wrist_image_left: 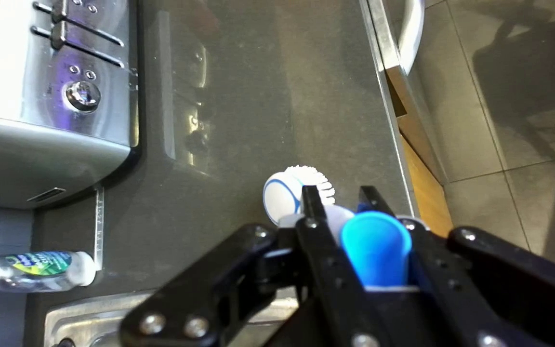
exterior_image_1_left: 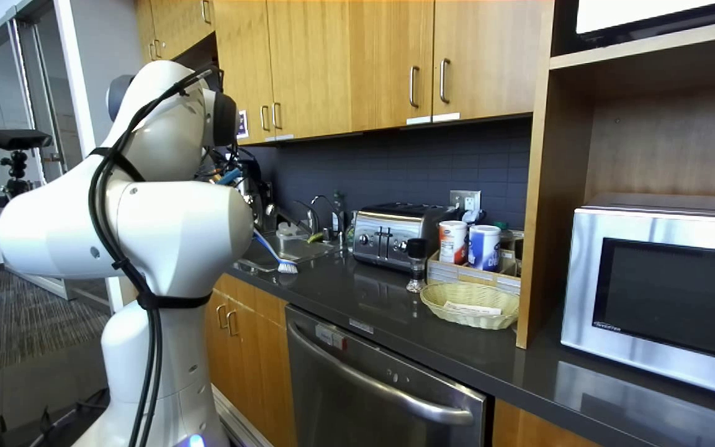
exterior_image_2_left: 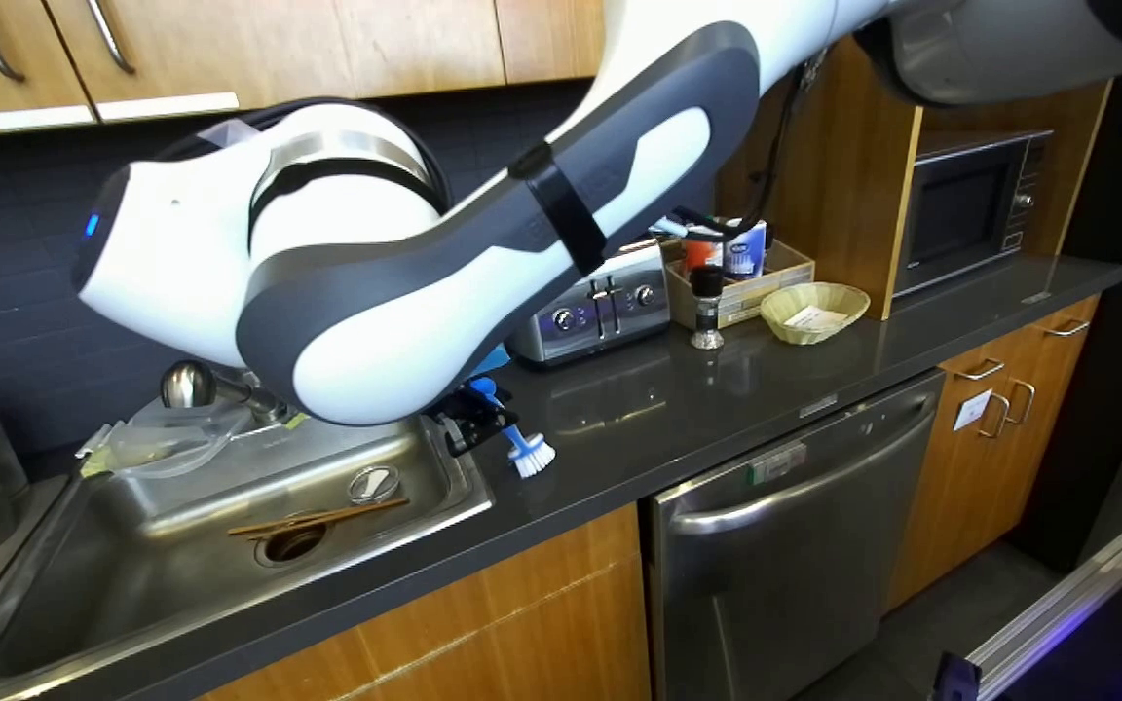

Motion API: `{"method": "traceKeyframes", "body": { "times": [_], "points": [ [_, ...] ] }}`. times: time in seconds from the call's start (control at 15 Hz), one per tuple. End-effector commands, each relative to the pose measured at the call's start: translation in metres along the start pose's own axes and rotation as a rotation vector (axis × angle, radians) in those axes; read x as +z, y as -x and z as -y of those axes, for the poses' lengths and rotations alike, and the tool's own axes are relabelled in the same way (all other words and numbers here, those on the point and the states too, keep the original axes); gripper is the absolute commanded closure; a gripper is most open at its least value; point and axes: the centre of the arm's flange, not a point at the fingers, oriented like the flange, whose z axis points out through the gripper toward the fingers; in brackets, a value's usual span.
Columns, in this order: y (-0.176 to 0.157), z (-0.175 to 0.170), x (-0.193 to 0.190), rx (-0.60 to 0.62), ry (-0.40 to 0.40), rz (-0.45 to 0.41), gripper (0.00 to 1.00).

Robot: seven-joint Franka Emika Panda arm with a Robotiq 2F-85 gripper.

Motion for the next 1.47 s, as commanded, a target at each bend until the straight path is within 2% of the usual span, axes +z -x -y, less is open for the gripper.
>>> {"method": "traceKeyframes", "body": {
  "times": [0.0,0.67,1.4],
  "points": [
    [0.012,-0.001,0.002,0.046,-0.048,-0.011,0.94],
    [-0.002,-0.009,0.001,0.136,-0.034,-0.093,0.94],
    [0.042,0.011,0.014,0.234,-0.082,-0.003,0.94]
  ]
}}
